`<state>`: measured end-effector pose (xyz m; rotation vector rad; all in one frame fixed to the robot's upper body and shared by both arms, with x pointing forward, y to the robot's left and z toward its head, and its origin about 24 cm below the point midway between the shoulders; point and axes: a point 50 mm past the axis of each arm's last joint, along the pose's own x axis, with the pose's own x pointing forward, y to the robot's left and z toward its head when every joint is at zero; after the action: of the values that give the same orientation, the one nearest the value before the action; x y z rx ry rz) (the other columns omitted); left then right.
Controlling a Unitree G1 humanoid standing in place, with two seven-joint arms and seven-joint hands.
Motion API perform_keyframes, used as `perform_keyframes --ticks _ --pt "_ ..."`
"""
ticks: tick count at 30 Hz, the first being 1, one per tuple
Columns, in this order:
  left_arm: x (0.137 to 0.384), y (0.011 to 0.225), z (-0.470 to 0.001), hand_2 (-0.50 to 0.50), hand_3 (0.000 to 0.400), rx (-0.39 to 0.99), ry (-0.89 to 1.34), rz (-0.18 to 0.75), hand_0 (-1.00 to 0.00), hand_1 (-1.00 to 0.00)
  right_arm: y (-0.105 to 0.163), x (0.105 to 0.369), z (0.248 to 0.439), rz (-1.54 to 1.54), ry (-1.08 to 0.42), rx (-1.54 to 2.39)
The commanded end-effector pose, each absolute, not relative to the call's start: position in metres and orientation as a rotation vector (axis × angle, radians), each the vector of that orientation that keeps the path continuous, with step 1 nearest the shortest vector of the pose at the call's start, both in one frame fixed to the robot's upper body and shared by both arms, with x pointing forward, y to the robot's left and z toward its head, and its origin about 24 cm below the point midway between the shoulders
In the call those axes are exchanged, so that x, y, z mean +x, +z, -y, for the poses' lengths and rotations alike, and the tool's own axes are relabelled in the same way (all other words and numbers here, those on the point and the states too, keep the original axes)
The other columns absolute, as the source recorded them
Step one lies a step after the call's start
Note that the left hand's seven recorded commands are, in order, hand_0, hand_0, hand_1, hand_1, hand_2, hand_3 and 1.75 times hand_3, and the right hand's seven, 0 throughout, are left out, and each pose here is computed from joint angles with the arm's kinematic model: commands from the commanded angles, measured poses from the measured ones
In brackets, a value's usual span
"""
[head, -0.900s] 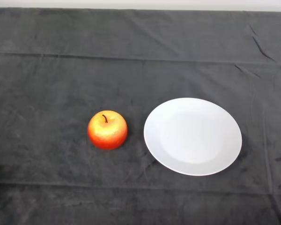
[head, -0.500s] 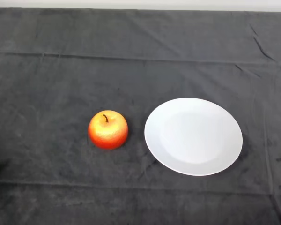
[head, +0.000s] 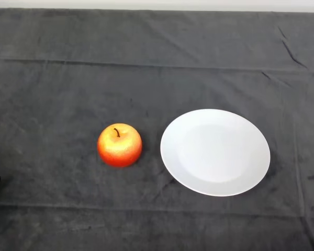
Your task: Move the apple to the plate
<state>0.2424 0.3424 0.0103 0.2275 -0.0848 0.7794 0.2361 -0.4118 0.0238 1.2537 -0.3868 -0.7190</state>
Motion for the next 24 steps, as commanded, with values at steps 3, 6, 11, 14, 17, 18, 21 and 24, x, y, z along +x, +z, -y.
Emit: perform_keyframes --ticks 3,6,11,14,17,18,21,24 --pt "0.247 0.023 -0.349 0.0 0.0 0.243 0.808 0.135 0.0 0.0 0.027 0.233 0.415 0.42 -0.717 1.249" --pt "0.251 0.025 -0.347 0.0 0.0 0.249 0.797 0.147 0.0 0.0 0.027 0.233 0.415 0.42 -0.717 1.249" --pt "0.256 0.031 -0.345 0.0 0.0 0.261 0.774 0.171 0.0 0.0 0.027 0.233 0.415 0.42 -0.717 1.249" --pt "0.258 0.035 -0.347 0.0 0.0 0.269 0.761 0.185 0.0 0.0 0.027 0.233 0.415 0.42 -0.717 1.249" --pt "0.259 0.04 -0.35 0.0 0.0 0.277 0.751 0.199 0.0 0.0 0.027 0.233 0.415 0.42 -0.717 1.249" --pt "0.26 0.042 -0.351 0.0 0.0 0.28 0.748 0.204 0.0 0.0 0.027 0.233 0.415 0.42 -0.717 1.249" --pt "0.264 0.049 -0.352 0.0 0.0 0.287 0.741 0.218 0.0 0.0 0.027 0.233 0.415 0.42 -0.717 1.249" --pt "0.269 0.053 -0.35 0.0 0.0 0.295 0.731 0.234 0.0 0.0 0.027 0.233 0.415 0.42 -0.717 1.249"
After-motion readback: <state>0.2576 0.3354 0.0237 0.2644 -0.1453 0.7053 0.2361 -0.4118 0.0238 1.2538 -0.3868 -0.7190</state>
